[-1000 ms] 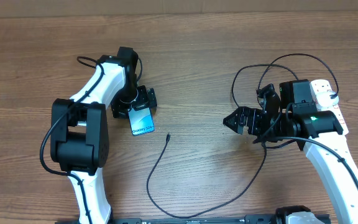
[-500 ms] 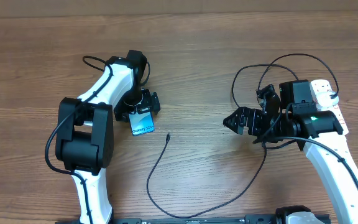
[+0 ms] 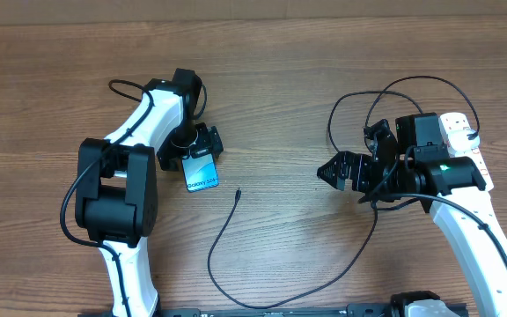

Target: Plug charger to phone and switch on socket

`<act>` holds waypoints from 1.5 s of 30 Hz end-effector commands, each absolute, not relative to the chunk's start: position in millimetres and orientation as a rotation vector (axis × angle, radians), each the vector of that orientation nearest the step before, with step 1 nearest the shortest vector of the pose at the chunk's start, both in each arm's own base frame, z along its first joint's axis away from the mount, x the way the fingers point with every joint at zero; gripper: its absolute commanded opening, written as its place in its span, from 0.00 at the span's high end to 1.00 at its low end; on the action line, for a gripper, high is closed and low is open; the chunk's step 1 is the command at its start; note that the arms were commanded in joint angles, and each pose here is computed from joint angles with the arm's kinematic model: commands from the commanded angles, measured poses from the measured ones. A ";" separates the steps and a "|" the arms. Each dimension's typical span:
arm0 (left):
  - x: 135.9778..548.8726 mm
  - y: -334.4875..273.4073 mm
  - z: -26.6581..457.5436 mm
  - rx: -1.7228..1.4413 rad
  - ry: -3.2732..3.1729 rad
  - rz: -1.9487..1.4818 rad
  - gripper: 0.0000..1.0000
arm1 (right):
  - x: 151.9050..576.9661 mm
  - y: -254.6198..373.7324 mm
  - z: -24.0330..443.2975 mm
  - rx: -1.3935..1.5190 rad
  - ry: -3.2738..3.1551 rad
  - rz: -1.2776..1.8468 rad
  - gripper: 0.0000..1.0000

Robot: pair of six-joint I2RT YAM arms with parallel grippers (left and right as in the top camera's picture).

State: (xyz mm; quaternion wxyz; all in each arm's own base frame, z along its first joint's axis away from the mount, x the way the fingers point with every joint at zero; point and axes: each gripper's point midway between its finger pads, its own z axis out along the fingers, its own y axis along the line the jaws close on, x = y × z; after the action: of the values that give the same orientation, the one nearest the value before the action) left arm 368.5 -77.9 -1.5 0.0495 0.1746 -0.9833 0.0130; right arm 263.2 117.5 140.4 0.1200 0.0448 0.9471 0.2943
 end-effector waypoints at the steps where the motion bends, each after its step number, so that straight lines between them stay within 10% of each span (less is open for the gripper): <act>1: 363.7 -66.6 -22.9 0.582 -2.958 -0.035 0.00 | 267.0 118.3 145.1 0.121 2.750 0.853 0.00; 16: 368.8 -73.4 -23.4 0.489 -2.988 0.032 0.22 | 267.1 118.3 145.1 0.121 2.749 0.853 0.00; 45: 345.6 -143.0 -1.0 0.070 -2.823 0.671 0.20 | 280.3 258.0 81.6 -0.071 2.826 1.093 0.02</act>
State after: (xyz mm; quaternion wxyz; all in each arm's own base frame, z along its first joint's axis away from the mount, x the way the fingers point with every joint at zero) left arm 359.9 -136.9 15.0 0.0854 0.0316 -0.9717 0.2182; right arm 277.4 228.7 92.9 0.0662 -0.0430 0.9313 0.3557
